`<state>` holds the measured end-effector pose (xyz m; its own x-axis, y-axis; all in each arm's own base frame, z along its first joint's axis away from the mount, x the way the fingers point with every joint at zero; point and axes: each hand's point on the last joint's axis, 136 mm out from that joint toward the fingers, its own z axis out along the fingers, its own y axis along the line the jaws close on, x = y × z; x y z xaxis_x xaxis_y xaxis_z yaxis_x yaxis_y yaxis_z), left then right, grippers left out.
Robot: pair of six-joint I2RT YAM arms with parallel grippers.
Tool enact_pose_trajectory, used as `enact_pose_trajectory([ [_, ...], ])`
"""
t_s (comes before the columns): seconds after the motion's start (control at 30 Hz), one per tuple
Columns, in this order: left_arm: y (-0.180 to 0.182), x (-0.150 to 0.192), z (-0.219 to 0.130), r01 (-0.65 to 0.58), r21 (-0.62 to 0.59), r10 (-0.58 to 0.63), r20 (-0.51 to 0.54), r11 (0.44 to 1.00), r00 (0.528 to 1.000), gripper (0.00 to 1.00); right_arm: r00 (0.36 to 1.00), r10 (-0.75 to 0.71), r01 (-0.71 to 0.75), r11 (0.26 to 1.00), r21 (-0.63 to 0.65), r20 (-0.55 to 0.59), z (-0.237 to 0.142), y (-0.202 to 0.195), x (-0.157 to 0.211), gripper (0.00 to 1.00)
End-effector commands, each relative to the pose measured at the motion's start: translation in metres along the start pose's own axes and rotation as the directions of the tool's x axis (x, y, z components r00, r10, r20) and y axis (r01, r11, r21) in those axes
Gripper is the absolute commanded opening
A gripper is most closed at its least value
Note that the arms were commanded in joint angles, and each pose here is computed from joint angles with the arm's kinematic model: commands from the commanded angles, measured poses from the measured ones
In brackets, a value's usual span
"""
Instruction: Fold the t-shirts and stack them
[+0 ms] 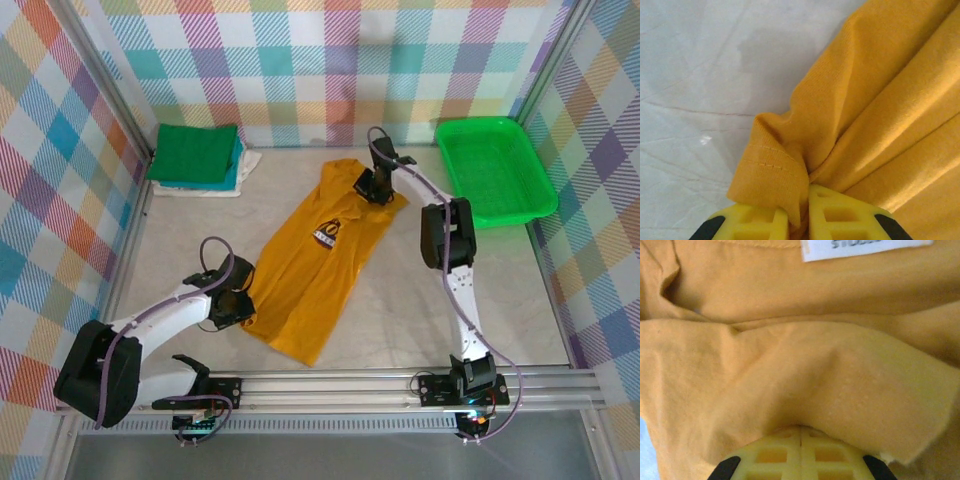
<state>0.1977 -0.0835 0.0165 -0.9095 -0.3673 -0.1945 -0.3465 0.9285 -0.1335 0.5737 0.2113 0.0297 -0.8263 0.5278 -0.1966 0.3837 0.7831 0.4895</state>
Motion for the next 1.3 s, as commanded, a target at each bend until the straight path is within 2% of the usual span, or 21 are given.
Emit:
enact_pose_trajectory([
  [0.0, -0.024, 0.005, 0.005, -0.044, 0.091, 0.048, -0.045, 0.995, 0.998, 0.14, 0.999, 0.044, -0.044, 0.998, 0.033, -0.001, 0.04, -0.017, -0.018, 0.01],
  [0.1, -0.047, -0.001, 0.005, -0.043, 0.16, 0.049, -0.03, 0.986, 0.998, 0.15, 1.0, 0.019, -0.017, 0.996, -0.084, 0.024, 0.039, 0.015, -0.037, 0.03],
  [0.17, -0.061, -0.005, 0.002, -0.05, 0.181, 0.053, -0.014, 0.982, 0.998, 0.15, 0.999, 0.021, -0.016, 0.989, -0.15, 0.028, 0.017, 0.035, -0.046, 0.08],
  [0.27, -0.072, -0.008, -0.002, -0.046, 0.207, 0.045, 0.01, 0.977, 0.999, 0.15, 0.999, -0.013, 0.021, 0.976, -0.218, 0.035, -0.037, 0.062, -0.049, 0.18],
  [0.4, -0.085, -0.003, -0.004, -0.044, 0.255, 0.046, -0.001, 0.966, 0.999, 0.15, 0.995, -0.086, 0.099, 0.953, -0.286, 0.056, -0.123, 0.088, -0.037, 0.23],
  [0.5, -0.086, 0.008, -0.001, -0.044, 0.253, 0.053, -0.029, 0.966, 0.998, 0.14, 0.989, -0.132, 0.145, 0.937, -0.318, 0.062, -0.171, 0.088, -0.016, 0.24],
  [0.6, -0.084, 0.026, 0.004, -0.036, 0.254, 0.049, -0.044, 0.967, 0.998, 0.13, 0.988, -0.127, 0.148, 0.932, -0.331, 0.083, -0.2, 0.066, 0.012, 0.25],
  [0.67, -0.077, 0.036, 0.004, -0.036, 0.236, 0.049, -0.05, 0.971, 0.998, 0.13, 0.994, -0.09, 0.107, 0.939, -0.327, 0.065, -0.2, 0.04, 0.035, 0.27],
  [0.77, -0.06, 0.045, 0.001, -0.035, 0.196, 0.044, -0.042, 0.98, 0.998, 0.13, 0.997, -0.067, 0.056, 0.947, -0.317, -0.027, -0.191, 0.0, 0.084, 0.27],
  [0.87, -0.068, 0.059, 0.002, -0.017, 0.272, 0.038, -0.07, 0.962, 0.997, 0.14, 0.984, -0.127, 0.086, 0.954, -0.288, -0.126, -0.177, -0.03, 0.135, 0.26],
  [0.93, -0.073, 0.073, 0.007, -0.038, 0.281, 0.074, -0.12, 0.959, 0.99, 0.13, 0.971, -0.139, 0.088, 0.964, -0.252, -0.192, -0.167, -0.049, 0.164, 0.25],
  [1.0, -0.074, 0.083, 0.009, -0.113, 0.236, 0.149, -0.142, 0.965, 0.979, 0.13, 0.958, -0.142, 0.091, 0.974, -0.205, -0.25, -0.157, -0.067, 0.19, 0.25],
  [1.13, -0.08, 0.093, 0.013, -0.202, 0.177, 0.229, -0.148, 0.963, 0.962, 0.13, 0.946, -0.128, 0.085, 0.984, -0.154, -0.297, -0.138, -0.088, 0.213, 0.25],
  [1.27, -0.065, 0.09, 0.009, -0.183, 0.103, 0.196, -0.125, 0.978, 0.973, 0.13, 0.943, -0.121, 0.086, 0.988, -0.126, -0.309, -0.127, -0.09, 0.215, 0.23],
])
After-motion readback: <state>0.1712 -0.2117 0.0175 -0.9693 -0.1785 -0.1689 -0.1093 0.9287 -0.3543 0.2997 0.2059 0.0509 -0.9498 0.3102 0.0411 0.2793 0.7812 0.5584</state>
